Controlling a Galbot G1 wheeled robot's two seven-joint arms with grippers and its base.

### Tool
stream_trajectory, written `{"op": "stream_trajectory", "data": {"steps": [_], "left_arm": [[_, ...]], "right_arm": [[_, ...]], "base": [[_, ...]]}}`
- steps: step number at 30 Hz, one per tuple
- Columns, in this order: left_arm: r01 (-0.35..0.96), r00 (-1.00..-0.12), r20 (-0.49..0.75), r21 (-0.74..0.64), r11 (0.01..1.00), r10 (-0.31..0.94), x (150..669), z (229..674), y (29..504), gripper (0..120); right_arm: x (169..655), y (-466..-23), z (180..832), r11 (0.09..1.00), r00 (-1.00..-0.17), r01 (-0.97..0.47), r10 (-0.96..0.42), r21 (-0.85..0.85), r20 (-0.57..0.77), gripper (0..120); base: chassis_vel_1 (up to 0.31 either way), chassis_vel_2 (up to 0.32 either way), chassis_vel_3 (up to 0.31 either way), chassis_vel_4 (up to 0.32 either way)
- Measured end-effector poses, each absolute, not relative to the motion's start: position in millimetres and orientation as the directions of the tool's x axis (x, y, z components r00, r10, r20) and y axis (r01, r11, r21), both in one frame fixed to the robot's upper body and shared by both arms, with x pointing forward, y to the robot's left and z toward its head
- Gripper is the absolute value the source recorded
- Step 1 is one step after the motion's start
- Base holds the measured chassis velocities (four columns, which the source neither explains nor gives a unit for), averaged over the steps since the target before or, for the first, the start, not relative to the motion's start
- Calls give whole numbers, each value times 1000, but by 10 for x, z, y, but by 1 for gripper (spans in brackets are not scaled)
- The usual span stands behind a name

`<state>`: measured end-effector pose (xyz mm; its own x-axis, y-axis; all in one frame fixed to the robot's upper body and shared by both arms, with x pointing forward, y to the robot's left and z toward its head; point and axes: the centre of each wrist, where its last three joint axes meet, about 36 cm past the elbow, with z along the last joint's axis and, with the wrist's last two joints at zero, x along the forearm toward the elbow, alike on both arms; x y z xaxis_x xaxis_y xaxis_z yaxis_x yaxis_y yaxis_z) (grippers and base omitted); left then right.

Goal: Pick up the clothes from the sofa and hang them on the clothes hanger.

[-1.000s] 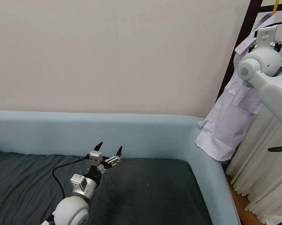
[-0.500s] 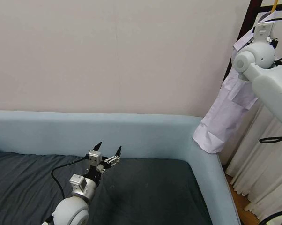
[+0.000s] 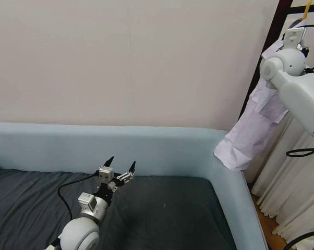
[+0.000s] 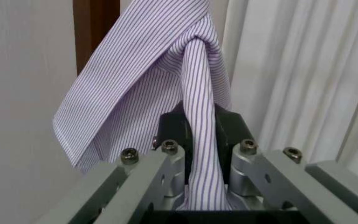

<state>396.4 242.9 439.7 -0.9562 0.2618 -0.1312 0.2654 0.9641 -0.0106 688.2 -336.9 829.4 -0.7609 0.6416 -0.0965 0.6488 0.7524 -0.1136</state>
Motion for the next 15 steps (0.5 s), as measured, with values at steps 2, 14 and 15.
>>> {"op": "stream_trajectory", "data": {"steps": [2, 14, 15], "left_arm": [[265, -956, -133, -10, 964, 262, 3968, 4402, 2431, 100], [269, -955, -131, -13, 963, 265, 3962, 4393, 2417, 100], [270, -955, -131, -13, 963, 266, 3961, 4392, 2417, 100]], "right_arm": [[6879, -3382, 8230, 752, -762, 648, 641, -121, -91, 7], [6842, -3355, 8131, 765, -774, 633, 628, -120, -80, 7], [6824, -3342, 8147, 772, -780, 625, 620, -116, -83, 7]], "base": [[0, 0, 0, 0], [0, 0, 0, 0], [0, 0, 0, 0]]}}
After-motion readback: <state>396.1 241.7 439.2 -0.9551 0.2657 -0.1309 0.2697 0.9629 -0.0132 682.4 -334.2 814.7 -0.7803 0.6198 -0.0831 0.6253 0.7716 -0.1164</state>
